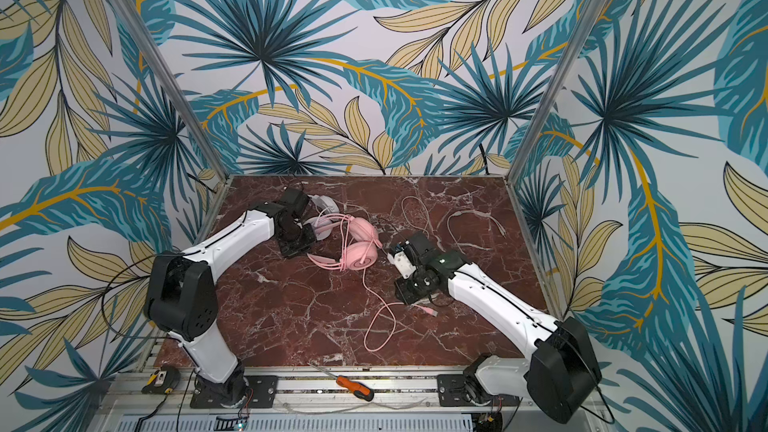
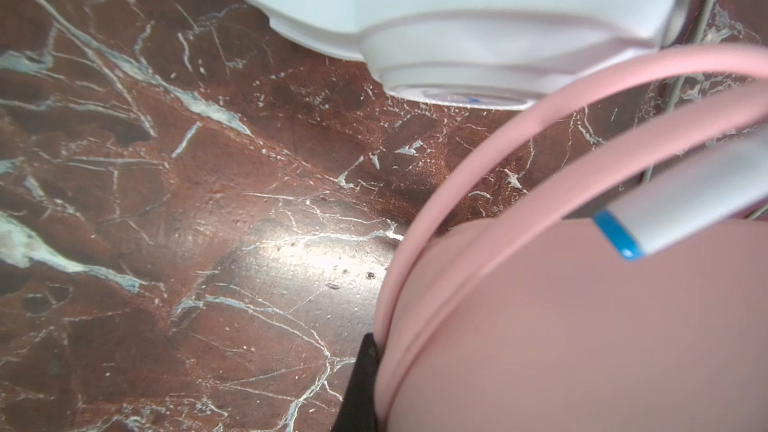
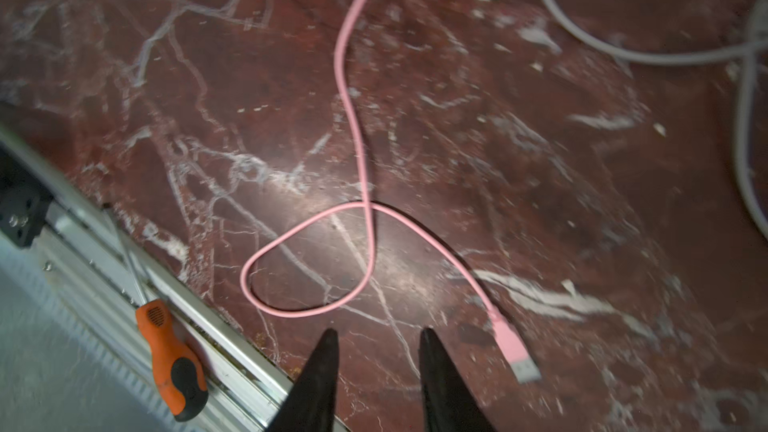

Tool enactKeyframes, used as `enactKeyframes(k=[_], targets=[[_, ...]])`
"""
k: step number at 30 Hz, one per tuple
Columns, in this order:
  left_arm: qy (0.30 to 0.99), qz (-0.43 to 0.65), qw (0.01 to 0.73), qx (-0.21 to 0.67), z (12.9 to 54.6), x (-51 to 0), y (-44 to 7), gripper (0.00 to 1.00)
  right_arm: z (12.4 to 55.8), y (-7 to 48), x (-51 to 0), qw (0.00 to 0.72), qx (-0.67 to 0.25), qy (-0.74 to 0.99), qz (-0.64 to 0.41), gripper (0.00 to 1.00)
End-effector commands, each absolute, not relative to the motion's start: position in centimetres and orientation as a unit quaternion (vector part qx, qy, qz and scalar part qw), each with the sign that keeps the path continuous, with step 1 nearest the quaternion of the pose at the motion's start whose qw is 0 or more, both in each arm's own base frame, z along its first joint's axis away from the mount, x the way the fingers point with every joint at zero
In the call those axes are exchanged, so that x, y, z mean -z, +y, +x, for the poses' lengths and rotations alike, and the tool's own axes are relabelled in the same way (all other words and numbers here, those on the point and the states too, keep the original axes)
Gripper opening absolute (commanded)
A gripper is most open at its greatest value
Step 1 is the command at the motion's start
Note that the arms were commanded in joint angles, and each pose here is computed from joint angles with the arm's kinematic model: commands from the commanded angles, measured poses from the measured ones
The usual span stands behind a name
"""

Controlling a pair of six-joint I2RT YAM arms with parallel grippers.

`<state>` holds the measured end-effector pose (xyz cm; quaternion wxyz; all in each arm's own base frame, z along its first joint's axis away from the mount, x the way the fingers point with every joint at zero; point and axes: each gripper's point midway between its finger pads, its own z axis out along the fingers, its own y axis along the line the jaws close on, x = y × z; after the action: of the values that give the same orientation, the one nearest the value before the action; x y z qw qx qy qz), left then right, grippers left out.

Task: Wrap the headphones

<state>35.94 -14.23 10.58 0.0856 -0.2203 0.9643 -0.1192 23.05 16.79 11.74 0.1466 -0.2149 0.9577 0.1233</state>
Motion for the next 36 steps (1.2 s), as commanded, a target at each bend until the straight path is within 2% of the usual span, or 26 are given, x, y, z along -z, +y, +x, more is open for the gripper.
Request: enactKeyframes(k=[1,5,10,13,17,25,28,32,36], targets=[[0.96,-0.213,0.101,0.151,36.9,-11.8,-15.0,0.0,23.8,13.0,-11.3,0.131,-0.041,0.981,-0.138,0.46],[0.96,-0.214,0.103,0.15,36.9,-11.9,-14.8,0.0,23.6,11.4,-9.4,0.081,0.01,0.991,-0.102,0.48],[0.96,-0.215,0.101,0.149,36.9,-11.7,-14.5,0.0,22.1,10.0,-6.8,0.052,0.032,0.996,-0.059,0.63],[0.96,-0.214,0.096,0.149,36.9,-11.4,-14.4,0.0,21.4,9.7,-5.7,0.037,0.031,0.998,-0.043,0.68],[0.961,-0.213,0.095,0.15,37.0,-11.2,-14.5,0.0,20.8,9.4,-4.0,0.018,0.036,0.999,-0.031,0.69],[0.961,-0.212,0.091,0.151,36.8,-11.0,-14.3,0.0,21.7,10.5,-2.3,0.03,0.01,0.998,-0.046,0.69],[0.961,-0.213,0.092,0.151,36.7,-11.0,-14.3,0.0,21.7,10.7,-1.4,0.016,0.008,0.999,-0.051,0.69],[0.96,-0.214,0.093,0.152,36.7,-11.1,-14.2,0.0,21.4,10.6,-0.8,-0.014,0.02,0.998,-0.049,0.55],[0.96,-0.216,0.091,0.151,36.7,-11.0,-14.1,0.0,20.4,10.5,-0.7,-0.038,0.021,0.998,-0.044,0.47]])
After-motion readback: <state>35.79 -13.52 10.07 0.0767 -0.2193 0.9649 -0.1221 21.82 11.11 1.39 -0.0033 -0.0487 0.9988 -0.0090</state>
